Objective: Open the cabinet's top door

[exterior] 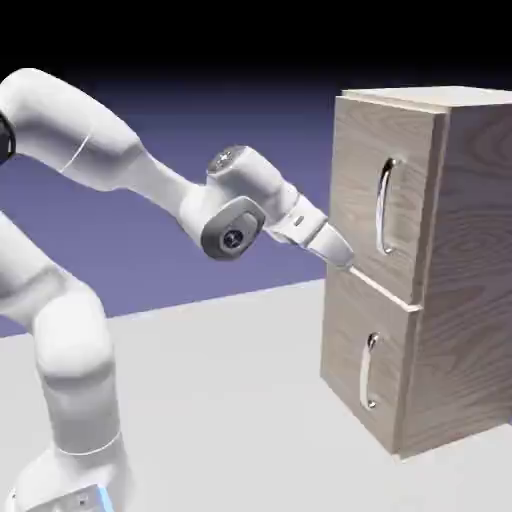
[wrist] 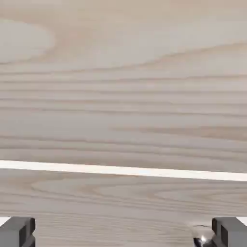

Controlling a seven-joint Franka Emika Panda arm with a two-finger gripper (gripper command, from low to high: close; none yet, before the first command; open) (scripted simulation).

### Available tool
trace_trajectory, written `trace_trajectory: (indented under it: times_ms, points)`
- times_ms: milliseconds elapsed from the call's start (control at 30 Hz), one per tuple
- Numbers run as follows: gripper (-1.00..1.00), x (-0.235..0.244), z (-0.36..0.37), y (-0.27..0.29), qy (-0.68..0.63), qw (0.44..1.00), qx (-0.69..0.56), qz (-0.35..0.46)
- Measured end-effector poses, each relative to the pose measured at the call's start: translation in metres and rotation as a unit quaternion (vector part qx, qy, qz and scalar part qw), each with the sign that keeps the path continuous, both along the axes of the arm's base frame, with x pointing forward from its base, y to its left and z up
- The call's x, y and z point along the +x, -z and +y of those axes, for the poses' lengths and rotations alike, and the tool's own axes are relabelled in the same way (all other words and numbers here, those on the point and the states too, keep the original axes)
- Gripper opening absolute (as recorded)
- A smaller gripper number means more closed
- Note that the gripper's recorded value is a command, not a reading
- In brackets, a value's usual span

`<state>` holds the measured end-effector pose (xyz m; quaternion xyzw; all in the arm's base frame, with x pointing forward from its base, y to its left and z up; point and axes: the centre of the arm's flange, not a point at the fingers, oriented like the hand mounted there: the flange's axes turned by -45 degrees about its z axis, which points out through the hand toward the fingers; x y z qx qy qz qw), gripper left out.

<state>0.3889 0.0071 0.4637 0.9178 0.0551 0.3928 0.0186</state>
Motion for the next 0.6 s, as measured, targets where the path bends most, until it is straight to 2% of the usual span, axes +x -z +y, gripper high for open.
trace_trajectory:
  times_ms: [300,600]
  points:
    - [1.00,-0.007,0.014,-0.036,-0.151,0.972,-0.173,-0.046]
    - [1.00,-0.020,0.019,-0.062,-0.272,0.893,-0.346,-0.088]
